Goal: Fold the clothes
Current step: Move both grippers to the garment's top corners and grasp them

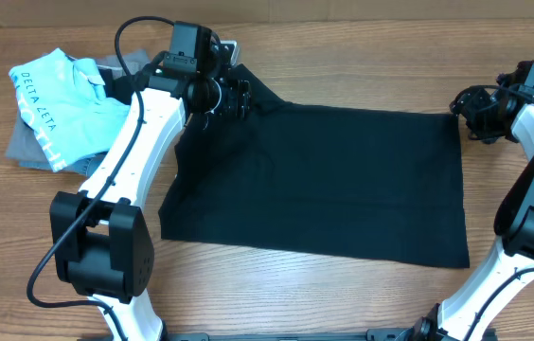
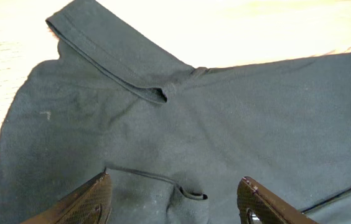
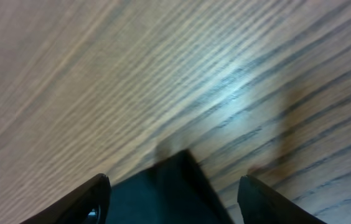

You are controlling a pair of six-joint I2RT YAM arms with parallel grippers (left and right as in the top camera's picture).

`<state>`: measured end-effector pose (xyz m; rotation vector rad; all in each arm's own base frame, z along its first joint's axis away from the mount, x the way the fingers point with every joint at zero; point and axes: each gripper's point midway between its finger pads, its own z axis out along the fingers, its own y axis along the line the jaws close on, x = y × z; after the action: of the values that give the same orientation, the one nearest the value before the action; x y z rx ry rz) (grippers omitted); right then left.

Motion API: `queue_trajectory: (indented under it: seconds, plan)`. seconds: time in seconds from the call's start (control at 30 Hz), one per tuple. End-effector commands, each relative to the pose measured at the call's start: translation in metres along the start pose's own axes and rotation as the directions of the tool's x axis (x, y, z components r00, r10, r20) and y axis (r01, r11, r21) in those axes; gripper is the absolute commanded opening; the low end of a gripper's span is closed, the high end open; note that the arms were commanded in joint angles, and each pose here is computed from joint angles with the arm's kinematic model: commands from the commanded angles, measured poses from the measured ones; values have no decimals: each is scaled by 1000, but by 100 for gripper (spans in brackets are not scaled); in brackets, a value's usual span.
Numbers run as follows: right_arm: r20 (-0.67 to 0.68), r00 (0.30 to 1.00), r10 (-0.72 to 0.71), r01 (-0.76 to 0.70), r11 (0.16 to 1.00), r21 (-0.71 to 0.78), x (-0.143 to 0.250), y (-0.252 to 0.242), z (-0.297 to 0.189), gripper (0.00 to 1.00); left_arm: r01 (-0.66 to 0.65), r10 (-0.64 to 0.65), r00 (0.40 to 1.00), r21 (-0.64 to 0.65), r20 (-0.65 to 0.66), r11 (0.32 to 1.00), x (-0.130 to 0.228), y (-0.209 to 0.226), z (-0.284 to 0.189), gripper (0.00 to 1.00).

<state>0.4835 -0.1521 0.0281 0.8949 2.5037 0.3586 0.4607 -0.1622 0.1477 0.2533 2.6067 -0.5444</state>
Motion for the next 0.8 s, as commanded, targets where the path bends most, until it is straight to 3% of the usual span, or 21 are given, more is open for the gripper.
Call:
queue_trajectory:
  seconds: [0.0,0.17,0.33,0.5,0.77]
  plan:
    - [11,999,-36,35,998,45,-4,-3,9,68,-25,25,1000,10,16,1000,-7,-2,-5,68]
    - [-29,999,-45,47,997,54,8,-3,19,55,-26,26,1000,11,18,1000,-7,-2,-5,68]
    - [-64,996,-57,61,996,65,17,-6,23,23,-26,25,1000,10,16,1000,-6,-2,-5,68]
    - [-71,996,-52,57,996,68,18,-7,22,4,-27,27,1000,9,11,1000,-5,-2,-5,68]
    - [-34,997,-63,65,996,57,8,2,5,4,-46,46,999,2,2,999,-3,-1,-4,68]
